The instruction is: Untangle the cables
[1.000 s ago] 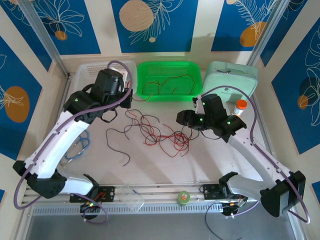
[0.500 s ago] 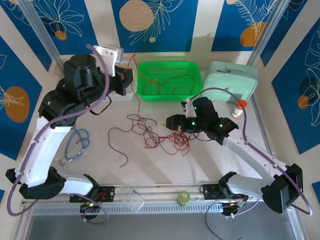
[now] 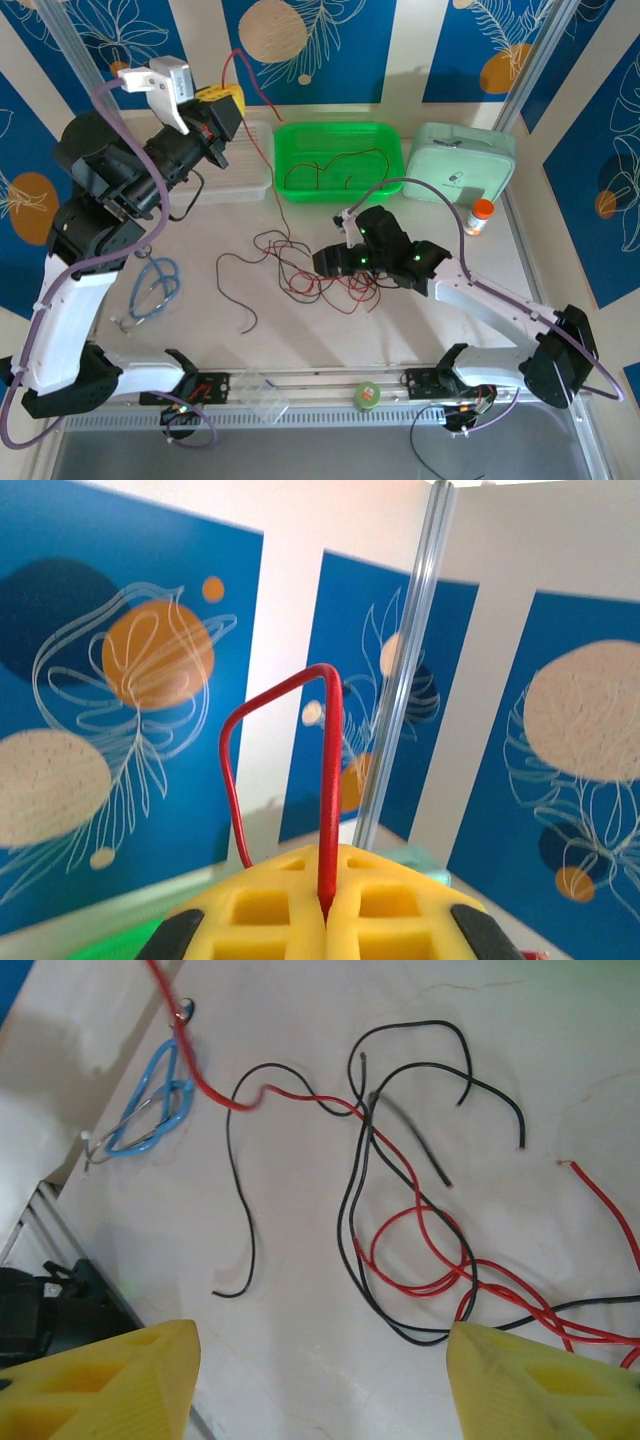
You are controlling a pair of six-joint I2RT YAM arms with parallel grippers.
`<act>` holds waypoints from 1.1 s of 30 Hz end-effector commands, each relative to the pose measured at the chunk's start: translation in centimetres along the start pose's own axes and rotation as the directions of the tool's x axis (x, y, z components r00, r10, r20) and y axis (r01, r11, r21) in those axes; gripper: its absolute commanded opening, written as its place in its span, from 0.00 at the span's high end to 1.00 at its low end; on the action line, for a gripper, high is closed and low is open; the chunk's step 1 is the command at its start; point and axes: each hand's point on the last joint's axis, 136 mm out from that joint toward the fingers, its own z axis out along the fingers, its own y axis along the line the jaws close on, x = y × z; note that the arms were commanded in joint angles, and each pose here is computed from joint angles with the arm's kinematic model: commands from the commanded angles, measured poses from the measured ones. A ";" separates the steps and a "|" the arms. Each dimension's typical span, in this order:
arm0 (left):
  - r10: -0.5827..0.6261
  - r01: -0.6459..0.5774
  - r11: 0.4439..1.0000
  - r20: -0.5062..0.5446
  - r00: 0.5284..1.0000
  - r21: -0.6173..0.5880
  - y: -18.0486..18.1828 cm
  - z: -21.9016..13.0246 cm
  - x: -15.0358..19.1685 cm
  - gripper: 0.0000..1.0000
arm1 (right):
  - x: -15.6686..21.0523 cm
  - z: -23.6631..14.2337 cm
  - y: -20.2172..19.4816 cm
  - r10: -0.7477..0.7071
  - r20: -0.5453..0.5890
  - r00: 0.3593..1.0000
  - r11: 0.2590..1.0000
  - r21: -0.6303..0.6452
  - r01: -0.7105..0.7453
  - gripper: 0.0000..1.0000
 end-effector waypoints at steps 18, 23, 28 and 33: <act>0.024 -0.037 0.998 0.209 0.978 0.056 -1.5 -0.5 -5.3 0.99 | -7.9 5.7 5.1 -0.174 0.331 0.928 0.985 0.045 0.169 0.21; 0.038 -0.047 0.998 0.217 0.975 0.037 -1.2 -1.4 -5.5 0.99 | -9.6 6.4 3.8 -0.142 0.403 0.904 0.987 0.125 0.100 0.45; 0.074 -0.072 0.997 0.208 0.975 -0.020 -0.3 -2.3 -5.3 0.99 | -10.2 4.5 3.4 -0.119 0.381 0.917 0.982 0.182 0.052 1.00; 0.127 -0.107 0.985 0.144 0.981 -0.139 2.0 -2.7 -2.6 0.99 | -12.0 -1.7 6.1 -0.162 0.415 0.895 0.983 0.147 0.110 1.00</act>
